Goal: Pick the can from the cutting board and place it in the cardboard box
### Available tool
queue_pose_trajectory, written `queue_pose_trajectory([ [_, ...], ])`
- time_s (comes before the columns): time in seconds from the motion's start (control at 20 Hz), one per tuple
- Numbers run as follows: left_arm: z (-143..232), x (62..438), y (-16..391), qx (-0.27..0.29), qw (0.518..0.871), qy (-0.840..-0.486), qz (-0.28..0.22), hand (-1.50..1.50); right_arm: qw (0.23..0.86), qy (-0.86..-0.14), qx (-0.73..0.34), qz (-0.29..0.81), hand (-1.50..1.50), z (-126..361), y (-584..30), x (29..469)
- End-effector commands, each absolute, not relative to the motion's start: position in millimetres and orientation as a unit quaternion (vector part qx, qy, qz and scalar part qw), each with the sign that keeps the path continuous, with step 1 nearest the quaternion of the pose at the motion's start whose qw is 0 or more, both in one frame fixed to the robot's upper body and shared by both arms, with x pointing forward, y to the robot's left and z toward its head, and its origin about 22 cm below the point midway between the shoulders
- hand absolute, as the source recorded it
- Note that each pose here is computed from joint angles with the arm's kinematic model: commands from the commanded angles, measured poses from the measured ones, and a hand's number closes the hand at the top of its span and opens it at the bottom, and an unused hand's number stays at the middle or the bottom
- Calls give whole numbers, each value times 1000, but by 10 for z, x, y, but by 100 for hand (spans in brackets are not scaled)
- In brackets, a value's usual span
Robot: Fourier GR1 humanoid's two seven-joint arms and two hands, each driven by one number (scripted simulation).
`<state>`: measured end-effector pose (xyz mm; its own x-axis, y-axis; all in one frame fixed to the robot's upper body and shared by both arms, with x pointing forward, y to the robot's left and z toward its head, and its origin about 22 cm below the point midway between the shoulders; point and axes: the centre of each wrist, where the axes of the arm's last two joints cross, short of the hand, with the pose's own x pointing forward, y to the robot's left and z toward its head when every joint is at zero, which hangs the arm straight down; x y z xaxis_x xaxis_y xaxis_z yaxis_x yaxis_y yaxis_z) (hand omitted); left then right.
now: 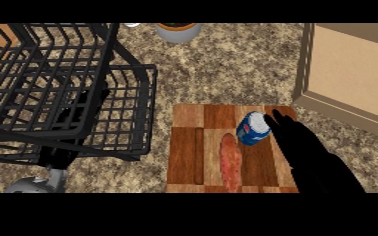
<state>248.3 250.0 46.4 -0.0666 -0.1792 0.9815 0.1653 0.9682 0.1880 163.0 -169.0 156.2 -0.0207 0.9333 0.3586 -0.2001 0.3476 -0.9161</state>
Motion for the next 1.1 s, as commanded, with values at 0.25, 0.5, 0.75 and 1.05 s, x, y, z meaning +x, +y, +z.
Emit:
queue_pose_trajectory([
  [0.25,438,2718,2182,-9,671,-717,-187,0,647,-499,-355,454,-150,1386,-1430,1946],
  [0.5,537,2648,2150,-8,666,-718,-201,0,659,-468,-364,463,-150,1294,-1449,2146],
  [0.75,443,2655,2319,-9,673,-713,-198,0,659,-479,-361,454,-150,1279,-1346,2079],
  [1.05,380,2604,2052,-8,670,-715,-200,0,646,-487,-365,460,-150,1129,-1358,2211],
])
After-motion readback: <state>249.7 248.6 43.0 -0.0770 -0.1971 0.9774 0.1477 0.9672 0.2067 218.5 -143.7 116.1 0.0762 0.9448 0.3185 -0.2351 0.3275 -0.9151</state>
